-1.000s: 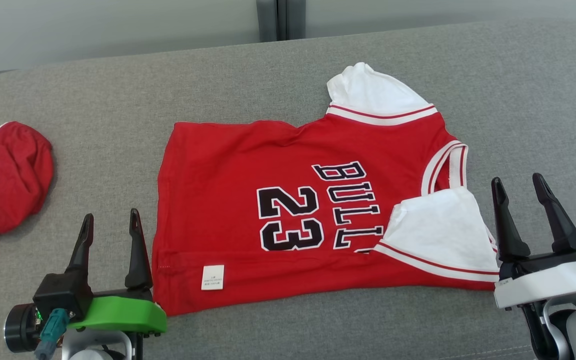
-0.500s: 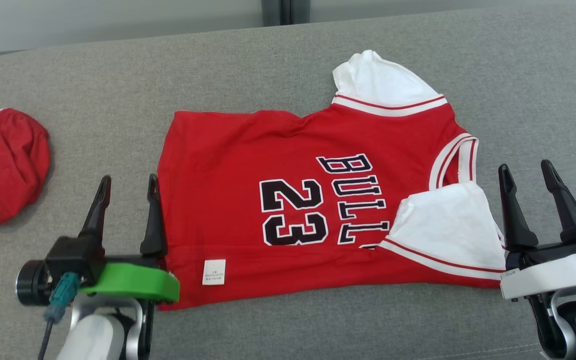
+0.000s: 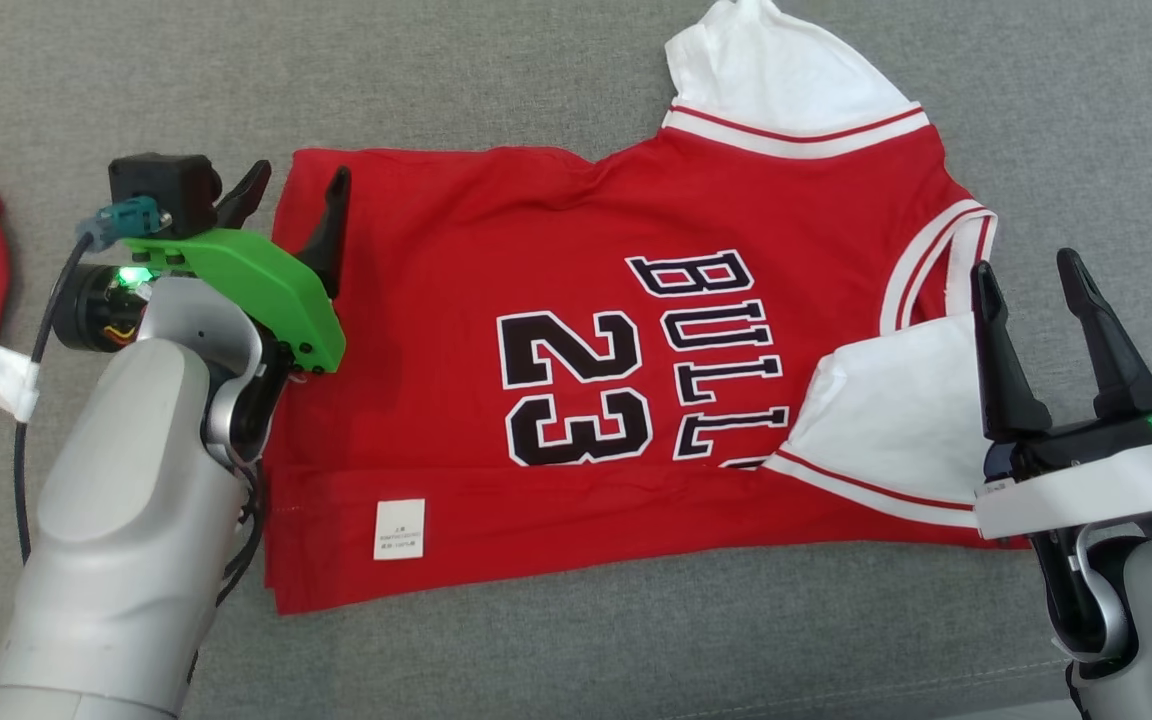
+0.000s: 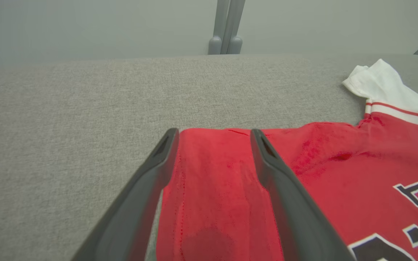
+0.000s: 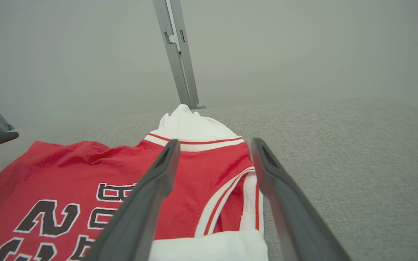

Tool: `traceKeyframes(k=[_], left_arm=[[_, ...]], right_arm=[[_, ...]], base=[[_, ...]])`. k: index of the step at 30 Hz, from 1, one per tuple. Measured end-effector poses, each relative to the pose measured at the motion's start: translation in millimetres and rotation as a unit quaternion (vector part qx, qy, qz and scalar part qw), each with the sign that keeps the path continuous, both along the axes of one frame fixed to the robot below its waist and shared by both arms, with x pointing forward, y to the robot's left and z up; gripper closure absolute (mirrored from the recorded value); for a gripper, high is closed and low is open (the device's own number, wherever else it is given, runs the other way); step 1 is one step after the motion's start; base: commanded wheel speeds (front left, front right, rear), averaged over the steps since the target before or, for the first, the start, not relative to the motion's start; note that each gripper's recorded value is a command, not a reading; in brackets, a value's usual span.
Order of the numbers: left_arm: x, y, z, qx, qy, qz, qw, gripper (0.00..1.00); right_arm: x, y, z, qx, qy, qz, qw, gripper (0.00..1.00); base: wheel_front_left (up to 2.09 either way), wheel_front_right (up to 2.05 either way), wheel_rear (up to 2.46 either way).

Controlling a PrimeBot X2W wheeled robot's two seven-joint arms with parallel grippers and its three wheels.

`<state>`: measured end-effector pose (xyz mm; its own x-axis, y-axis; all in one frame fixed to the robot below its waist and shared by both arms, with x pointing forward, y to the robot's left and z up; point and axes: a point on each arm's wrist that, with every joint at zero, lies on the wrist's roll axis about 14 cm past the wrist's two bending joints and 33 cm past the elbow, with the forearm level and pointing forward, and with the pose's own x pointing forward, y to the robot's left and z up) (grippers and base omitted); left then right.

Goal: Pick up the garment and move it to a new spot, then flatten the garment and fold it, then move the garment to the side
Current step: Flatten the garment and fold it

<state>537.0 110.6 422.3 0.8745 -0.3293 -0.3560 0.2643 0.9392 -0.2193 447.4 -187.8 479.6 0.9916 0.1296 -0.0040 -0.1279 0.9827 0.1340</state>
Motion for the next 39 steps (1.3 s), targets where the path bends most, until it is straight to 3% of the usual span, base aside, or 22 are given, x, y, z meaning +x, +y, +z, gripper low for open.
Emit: traceKeyframes(k=[5, 12, 13, 14, 25, 39], left_arm=[[12, 0, -39, 0.007, 0.075, -0.007, 0.997, 0.00], [21, 5, -58, 0.005, 0.114, 0.004, 0.993, 0.00], [21, 4, -58, 0.007, 0.114, 0.003, 0.993, 0.80], [21, 4, -57, 0.008, 0.113, 0.001, 0.994, 1.00], [19, -3, -52, 0.004, 0.090, -0.014, 0.996, 1.00], [23, -3, -58, -0.005, 0.071, -0.016, 0.997, 1.00]], right_arm=[[0, -8, -14, -0.001, 0.016, -0.011, 1.000, 0.00], [-3, -25, -29, -0.005, 0.036, -0.030, 0.999, 0.00], [-2, -26, -29, -0.005, 0.036, -0.031, 0.999, 0.00], [0, -28, -29, -0.005, 0.035, -0.032, 0.999, 0.00], [54, -32, -26, -0.008, 0.027, -0.009, 1.000, 0.00], [161, 35, -54, -0.010, 0.083, 0.079, 0.993, 0.00]], base=[[0.00, 0.00, 0.00], [0.00, 0.00, 0.00], [0.00, 0.00, 0.00], [0.00, 0.00, 0.00], [0.00, 0.00, 0.00], [0.00, 0.00, 0.00]])
